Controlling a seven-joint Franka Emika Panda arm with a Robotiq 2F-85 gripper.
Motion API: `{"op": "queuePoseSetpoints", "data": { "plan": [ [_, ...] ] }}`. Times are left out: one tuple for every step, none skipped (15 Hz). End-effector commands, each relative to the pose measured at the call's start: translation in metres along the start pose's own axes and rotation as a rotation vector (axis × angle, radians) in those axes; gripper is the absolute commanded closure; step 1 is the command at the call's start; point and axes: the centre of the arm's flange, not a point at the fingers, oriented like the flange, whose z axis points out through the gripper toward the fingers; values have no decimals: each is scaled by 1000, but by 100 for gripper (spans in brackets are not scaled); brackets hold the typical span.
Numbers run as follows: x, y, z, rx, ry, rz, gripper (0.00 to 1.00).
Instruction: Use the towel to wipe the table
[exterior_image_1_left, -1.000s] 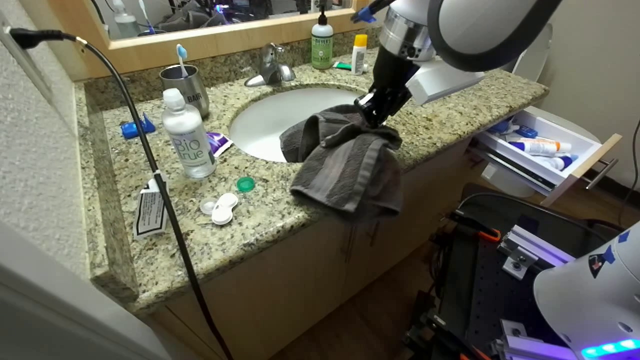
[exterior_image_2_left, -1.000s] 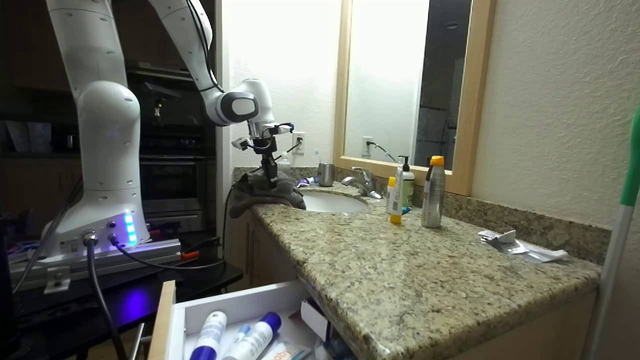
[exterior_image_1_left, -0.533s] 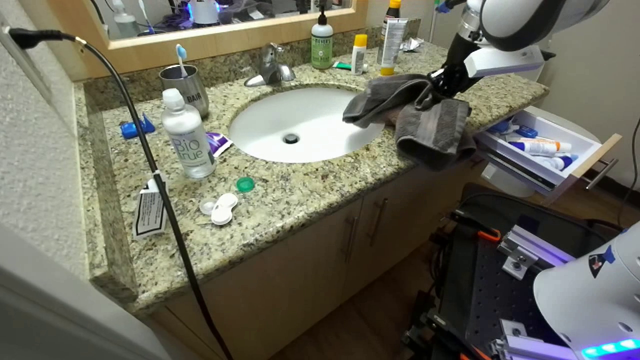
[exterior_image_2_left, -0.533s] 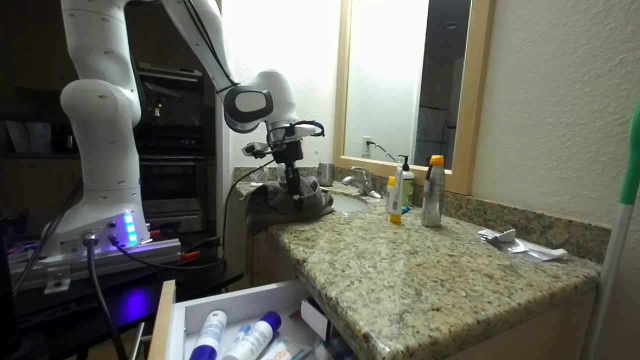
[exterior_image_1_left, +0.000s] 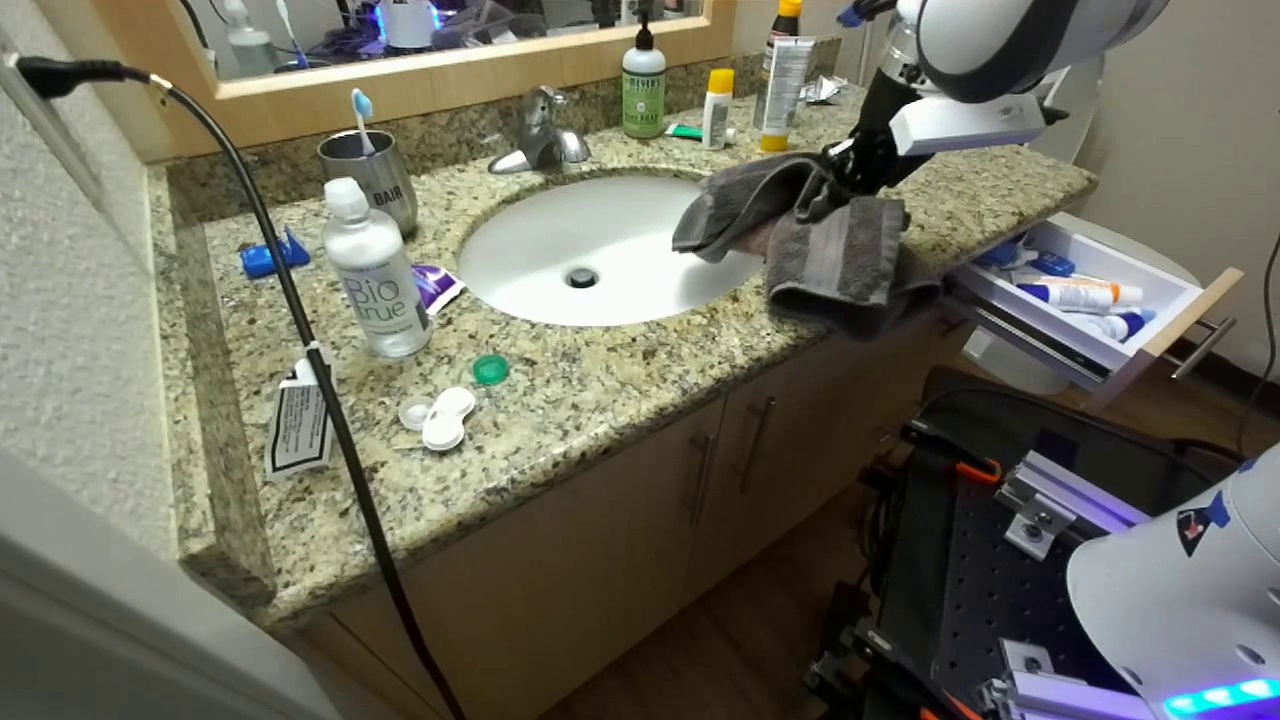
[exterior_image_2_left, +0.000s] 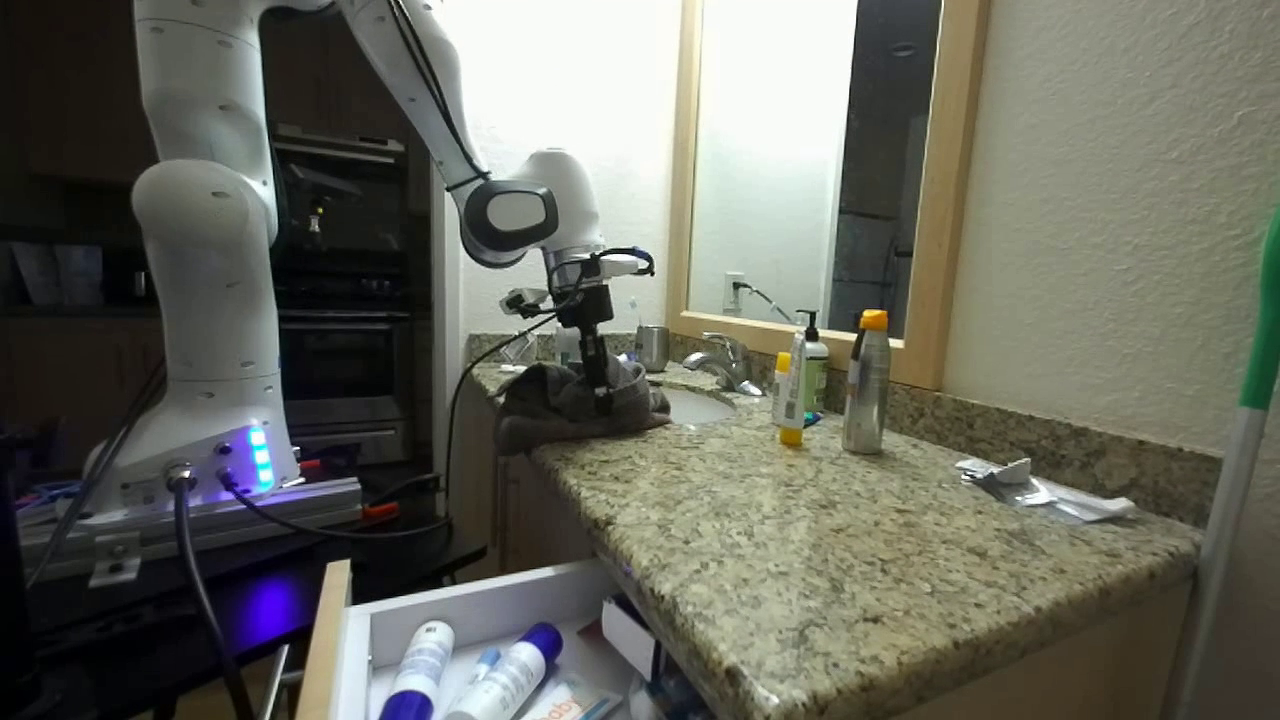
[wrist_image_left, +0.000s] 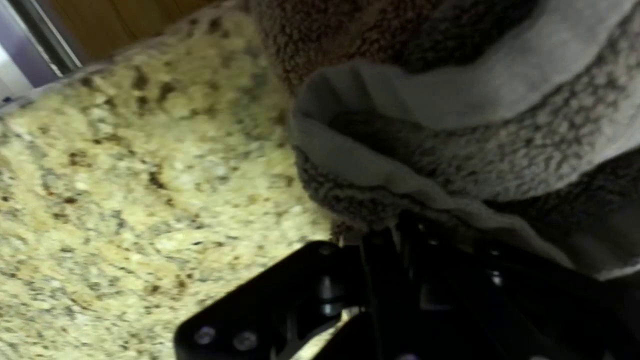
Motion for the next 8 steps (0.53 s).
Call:
{"op": "queuePoseSetpoints", "data": {
  "plan": [
    [-48, -70, -22, 61, -50, -148, 98],
    [-65, -87, -30, 74, -77, -191, 98],
    [-77, -103, -34, 83, -95, -232, 98],
    [-95, -119, -40, 87, -118, -271, 98],
    [-110, -131, -48, 91, -138, -312, 98],
    [-121, -143, -52, 94, -152, -345, 98],
    [-132, -158, -57, 98, -157, -379, 98],
    [-136, -171, -62, 95, -151, -415, 98]
  ]
}}
